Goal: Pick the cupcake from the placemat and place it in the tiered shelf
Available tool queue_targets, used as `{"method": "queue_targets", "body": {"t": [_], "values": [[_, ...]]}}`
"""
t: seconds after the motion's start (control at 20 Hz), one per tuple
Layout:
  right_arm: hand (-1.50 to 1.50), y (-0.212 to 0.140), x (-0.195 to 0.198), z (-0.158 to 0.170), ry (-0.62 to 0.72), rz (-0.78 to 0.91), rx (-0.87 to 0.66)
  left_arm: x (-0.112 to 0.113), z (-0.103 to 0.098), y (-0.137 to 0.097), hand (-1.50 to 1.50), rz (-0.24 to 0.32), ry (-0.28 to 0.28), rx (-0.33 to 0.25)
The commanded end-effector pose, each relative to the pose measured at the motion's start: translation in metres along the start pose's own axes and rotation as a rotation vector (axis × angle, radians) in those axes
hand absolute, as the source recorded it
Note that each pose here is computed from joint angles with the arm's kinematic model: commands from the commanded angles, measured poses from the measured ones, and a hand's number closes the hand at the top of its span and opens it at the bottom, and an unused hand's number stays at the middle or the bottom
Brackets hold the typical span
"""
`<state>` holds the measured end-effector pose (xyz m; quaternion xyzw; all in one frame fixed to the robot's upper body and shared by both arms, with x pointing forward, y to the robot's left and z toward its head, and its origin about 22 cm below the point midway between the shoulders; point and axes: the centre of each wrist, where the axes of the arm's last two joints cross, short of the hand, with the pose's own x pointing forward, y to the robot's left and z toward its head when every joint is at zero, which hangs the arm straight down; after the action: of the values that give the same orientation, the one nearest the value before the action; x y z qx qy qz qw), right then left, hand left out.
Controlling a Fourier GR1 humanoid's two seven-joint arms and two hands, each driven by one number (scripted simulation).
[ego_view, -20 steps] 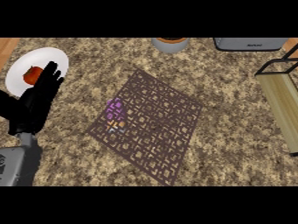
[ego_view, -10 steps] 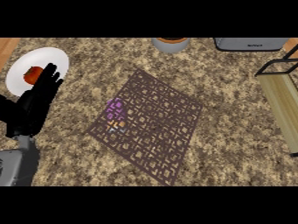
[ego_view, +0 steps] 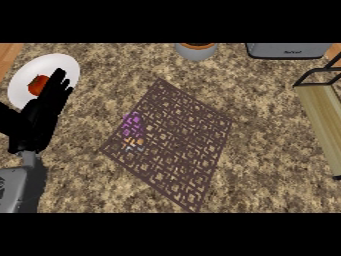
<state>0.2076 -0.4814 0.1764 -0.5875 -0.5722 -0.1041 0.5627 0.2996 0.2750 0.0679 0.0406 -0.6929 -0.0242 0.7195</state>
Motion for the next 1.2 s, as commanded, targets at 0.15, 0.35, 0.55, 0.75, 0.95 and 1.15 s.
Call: {"method": "queue_targets", "body": {"t": [0.15, 0.35, 0.55, 0.75, 0.95, 1.15], "values": [[-1.5, -0.015, -0.017, -0.03, -0.045, -0.111, -0.078, -0.004, -0.007, -0.007, 0.0, 0.008, -0.002, 0.015], [-1.5, -0.049, -0.011, -0.032, 0.014, -0.168, 0.115, 0.0, -0.009, -0.004, 0.0, 0.0, 0.003, 0.003], [-1.5, -0.115, -0.033, -0.04, 0.064, -0.217, 0.146, -0.001, 0.003, 0.006, 0.0, 0.002, 0.009, 0.027], [-1.5, -0.17, -0.064, -0.028, 0.07, -0.199, 0.134, -0.006, 0.014, 0.018, 0.0, -0.003, 0.015, 0.037], [-1.5, -0.209, -0.081, -0.016, 0.051, -0.277, 0.177, -0.009, 0.002, 0.002, 0.0, 0.019, 0.007, 0.034], [-1.5, -0.233, -0.091, -0.012, -0.042, -0.3, 0.231, 0.002, 0.01, 0.014, 0.0, -0.01, 0.018, 0.013]]}}
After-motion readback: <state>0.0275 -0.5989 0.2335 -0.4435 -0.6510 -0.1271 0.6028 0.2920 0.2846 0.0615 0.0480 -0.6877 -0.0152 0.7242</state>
